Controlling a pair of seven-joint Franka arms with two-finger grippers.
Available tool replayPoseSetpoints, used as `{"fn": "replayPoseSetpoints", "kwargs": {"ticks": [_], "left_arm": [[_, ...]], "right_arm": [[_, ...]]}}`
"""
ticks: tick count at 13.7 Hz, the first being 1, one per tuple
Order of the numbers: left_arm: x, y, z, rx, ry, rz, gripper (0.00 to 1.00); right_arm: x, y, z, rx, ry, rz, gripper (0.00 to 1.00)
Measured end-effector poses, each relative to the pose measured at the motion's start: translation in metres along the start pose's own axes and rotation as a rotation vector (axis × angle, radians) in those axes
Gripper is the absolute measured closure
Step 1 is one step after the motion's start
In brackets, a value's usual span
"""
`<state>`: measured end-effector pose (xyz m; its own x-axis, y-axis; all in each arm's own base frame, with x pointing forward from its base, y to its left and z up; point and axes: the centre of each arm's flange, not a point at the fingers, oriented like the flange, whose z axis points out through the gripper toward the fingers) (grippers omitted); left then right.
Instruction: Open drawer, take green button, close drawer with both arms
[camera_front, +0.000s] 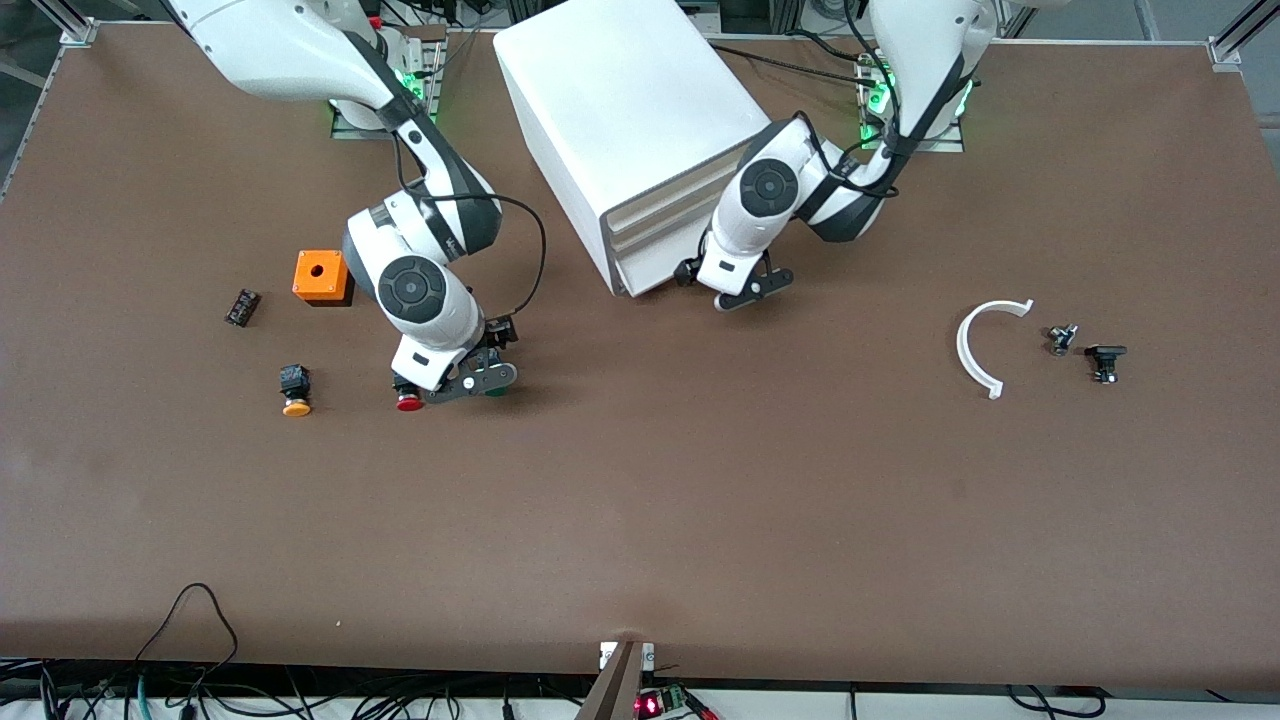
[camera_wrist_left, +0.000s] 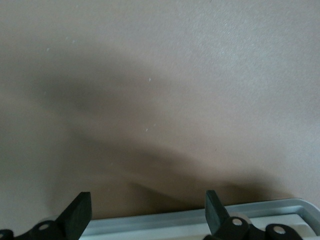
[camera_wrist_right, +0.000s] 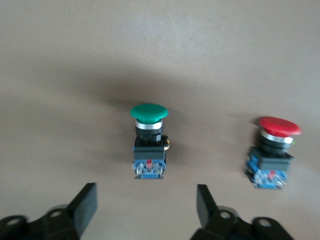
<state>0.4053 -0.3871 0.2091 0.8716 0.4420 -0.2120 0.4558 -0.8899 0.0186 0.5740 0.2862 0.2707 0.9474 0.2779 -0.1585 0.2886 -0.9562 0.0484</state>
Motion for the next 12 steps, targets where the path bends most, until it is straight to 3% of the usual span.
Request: {"fn": "replayPoseSetpoints", "kwargs": {"ticks": [3,6,8,10,12], "left_arm": [[-0.001,-0.001,-0.004,0.004,-0.001,0.000,0.00],[-0.037,0.010,0.000,0.011,-0.025,0.060,0.00],[-0.042,0.011,0.000,0.011,-0.027,0.066,0.00],[-0.027,0.010,-0.010,-0.011,-0.014,0.040,0.00],[0.032,0.005,-0.049,-0.086,0.031,-0.059,0.00]], "right_arm": [[0.008,0.008,-0.065,-0.015,-0.017,0.035,0.00],[0.013,0.023,-0.149,0.055,-0.014,0.104,0.00],[0.013,0.053,-0.198,0.095,0.036,0.185,0.00],[0.003,0.086,-0.231,0.092,0.078,0.241,0.00],[-0.012,0.125,-0.252,0.071,0.091,0.308,0.00]]}}
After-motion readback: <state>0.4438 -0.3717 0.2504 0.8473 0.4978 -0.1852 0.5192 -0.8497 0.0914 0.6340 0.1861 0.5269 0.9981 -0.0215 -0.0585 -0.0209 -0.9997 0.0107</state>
